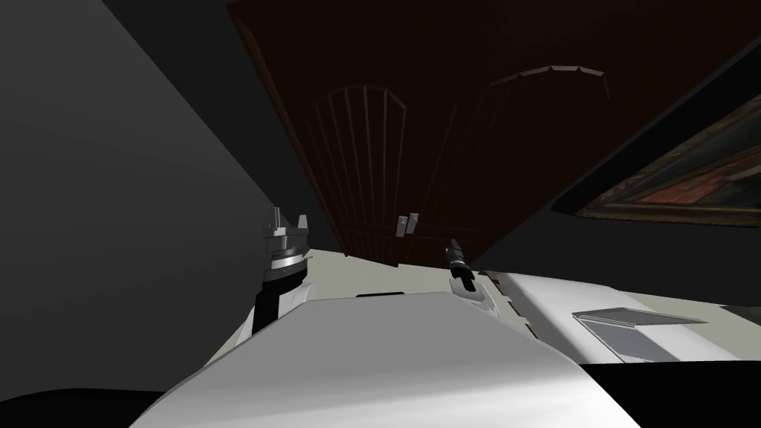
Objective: Pull the door open
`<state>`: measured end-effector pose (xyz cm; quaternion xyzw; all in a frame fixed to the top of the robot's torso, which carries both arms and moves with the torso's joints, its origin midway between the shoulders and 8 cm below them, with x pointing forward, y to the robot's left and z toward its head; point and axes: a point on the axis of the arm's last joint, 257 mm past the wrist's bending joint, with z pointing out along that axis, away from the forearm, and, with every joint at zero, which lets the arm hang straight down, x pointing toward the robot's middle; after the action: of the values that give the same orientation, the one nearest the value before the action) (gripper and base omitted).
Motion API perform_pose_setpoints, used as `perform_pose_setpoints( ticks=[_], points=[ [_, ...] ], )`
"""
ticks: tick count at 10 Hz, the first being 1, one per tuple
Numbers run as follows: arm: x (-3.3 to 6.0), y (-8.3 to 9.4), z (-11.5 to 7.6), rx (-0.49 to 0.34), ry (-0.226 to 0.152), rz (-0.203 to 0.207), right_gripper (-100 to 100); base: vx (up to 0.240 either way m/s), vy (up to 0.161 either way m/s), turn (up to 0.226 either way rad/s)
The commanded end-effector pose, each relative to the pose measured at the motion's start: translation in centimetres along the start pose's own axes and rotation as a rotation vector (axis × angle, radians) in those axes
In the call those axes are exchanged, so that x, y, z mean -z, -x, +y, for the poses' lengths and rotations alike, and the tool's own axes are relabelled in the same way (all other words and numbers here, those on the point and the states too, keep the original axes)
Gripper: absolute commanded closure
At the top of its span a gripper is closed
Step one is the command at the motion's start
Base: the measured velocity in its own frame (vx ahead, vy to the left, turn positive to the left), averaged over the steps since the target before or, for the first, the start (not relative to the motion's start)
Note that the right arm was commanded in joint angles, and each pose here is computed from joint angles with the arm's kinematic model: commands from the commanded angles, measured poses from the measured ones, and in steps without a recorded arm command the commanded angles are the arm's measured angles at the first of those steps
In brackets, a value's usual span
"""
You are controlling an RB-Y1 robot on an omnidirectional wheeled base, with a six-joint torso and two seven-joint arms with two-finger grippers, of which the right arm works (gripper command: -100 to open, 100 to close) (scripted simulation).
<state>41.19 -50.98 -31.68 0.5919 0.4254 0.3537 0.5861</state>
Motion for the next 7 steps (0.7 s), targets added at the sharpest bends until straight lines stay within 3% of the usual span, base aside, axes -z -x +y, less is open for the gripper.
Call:
perform_pose_setpoints(
  ticks=[1,4,7],
  points=[
    [-0.09,0.8,0.1,0.006,0.002,-0.012,-100,0.153,-0.027,-0.013],
    [-0.68,-0.9,0.6,-0.007,0.017,0.009,-100,0.185,-0.045,0.047],
    [-1.52,-5.4,1.8,-0.041,0.047,0.069,-100,0.198,-0.028,0.129]
  ],
)
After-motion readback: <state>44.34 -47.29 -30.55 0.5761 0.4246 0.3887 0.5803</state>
